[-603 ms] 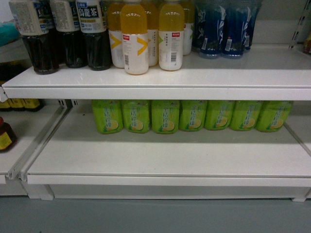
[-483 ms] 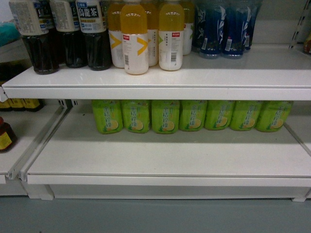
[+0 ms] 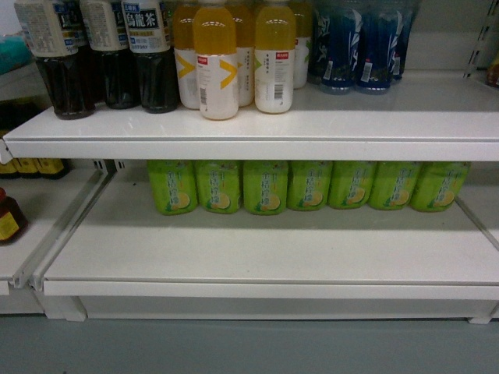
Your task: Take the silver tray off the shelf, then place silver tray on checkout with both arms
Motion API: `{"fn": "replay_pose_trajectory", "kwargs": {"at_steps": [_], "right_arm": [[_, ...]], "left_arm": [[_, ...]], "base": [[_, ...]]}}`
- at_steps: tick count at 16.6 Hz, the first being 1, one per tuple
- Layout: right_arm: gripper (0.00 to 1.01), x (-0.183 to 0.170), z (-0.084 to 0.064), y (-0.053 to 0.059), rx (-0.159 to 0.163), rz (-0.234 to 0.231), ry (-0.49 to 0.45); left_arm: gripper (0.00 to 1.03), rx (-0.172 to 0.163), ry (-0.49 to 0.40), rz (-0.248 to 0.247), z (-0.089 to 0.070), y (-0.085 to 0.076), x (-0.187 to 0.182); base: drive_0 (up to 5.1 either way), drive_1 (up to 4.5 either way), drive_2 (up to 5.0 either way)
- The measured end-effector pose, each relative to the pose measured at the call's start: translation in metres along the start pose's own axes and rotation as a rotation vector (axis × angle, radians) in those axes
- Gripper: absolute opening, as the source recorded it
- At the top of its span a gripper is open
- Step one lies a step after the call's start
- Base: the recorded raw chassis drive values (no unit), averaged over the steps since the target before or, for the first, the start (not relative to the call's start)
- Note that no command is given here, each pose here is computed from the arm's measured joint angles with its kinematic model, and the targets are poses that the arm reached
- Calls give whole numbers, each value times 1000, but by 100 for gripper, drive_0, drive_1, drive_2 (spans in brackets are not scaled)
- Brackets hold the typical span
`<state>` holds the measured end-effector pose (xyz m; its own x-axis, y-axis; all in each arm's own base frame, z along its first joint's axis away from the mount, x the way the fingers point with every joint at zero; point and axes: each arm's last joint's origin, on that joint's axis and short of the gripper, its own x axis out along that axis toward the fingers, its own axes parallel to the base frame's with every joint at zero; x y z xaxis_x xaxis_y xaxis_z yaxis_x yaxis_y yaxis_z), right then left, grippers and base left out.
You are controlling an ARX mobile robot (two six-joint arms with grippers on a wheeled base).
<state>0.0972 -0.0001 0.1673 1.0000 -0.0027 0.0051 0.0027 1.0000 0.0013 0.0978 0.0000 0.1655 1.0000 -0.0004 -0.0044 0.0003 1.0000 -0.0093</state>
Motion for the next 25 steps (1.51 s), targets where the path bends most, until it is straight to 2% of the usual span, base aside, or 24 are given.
{"fn": "replay_pose_trajectory", "kwargs": {"at_steps": [25], "right_arm": [[98, 0, 0, 0, -1, 3, -2]], "left_arm": [[98, 10, -2, 1, 0, 0, 0]], "base": [[0, 0, 0]]}}
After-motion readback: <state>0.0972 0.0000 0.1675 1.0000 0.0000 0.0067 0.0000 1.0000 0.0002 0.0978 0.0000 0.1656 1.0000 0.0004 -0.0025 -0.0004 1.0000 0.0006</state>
